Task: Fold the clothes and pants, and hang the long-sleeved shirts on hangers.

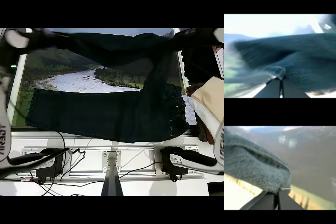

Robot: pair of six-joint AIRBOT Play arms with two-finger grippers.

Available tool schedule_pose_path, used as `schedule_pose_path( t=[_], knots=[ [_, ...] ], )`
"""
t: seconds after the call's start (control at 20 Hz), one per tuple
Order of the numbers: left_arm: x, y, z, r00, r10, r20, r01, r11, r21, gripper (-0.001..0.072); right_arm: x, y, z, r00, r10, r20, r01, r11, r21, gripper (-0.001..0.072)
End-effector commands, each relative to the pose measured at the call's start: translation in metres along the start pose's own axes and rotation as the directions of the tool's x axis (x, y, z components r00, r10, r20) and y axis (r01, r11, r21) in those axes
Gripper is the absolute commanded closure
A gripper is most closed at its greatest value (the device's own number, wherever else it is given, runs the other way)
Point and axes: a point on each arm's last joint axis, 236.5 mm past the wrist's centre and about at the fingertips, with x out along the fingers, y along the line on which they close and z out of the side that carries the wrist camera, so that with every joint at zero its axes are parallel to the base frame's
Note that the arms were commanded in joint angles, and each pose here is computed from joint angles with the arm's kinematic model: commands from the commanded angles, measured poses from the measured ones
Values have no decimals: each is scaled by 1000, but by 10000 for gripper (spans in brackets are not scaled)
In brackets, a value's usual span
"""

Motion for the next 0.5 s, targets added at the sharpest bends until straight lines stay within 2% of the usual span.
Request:
schedule_pose_path(
  t=[0.0, 0.05, 0.1, 0.15, 0.2, 0.45],
  knots=[
    [-50, 63, 2, 991, 133, 6, -133, 991, -28, 685, 75, -27, 27, 990, -53, 132, 26, 979, 201, 677],
    [-53, 73, -7, 990, 141, -24, -142, 989, -46, 685, 91, -30, 31, 986, -61, 156, 18, 964, 267, 643],
    [-54, 82, -16, 988, 144, -52, -147, 987, -61, 685, 108, -32, 31, 984, -66, 167, 11, 951, 309, 399],
    [-53, 89, -25, 986, 144, -83, -150, 986, -77, 684, 122, -32, 26, 985, -64, 159, 8, 944, 330, 189],
    [-51, 95, -33, 984, 143, -107, -153, 984, -90, 684, 136, -30, 15, 991, -56, 124, 11, 941, 339, 156],
    [-11, 125, -82, 961, 134, -240, -169, 977, -130, 684, 143, -63, -55, 988, -77, -134, 116, 942, 314, 158]
  ],
)
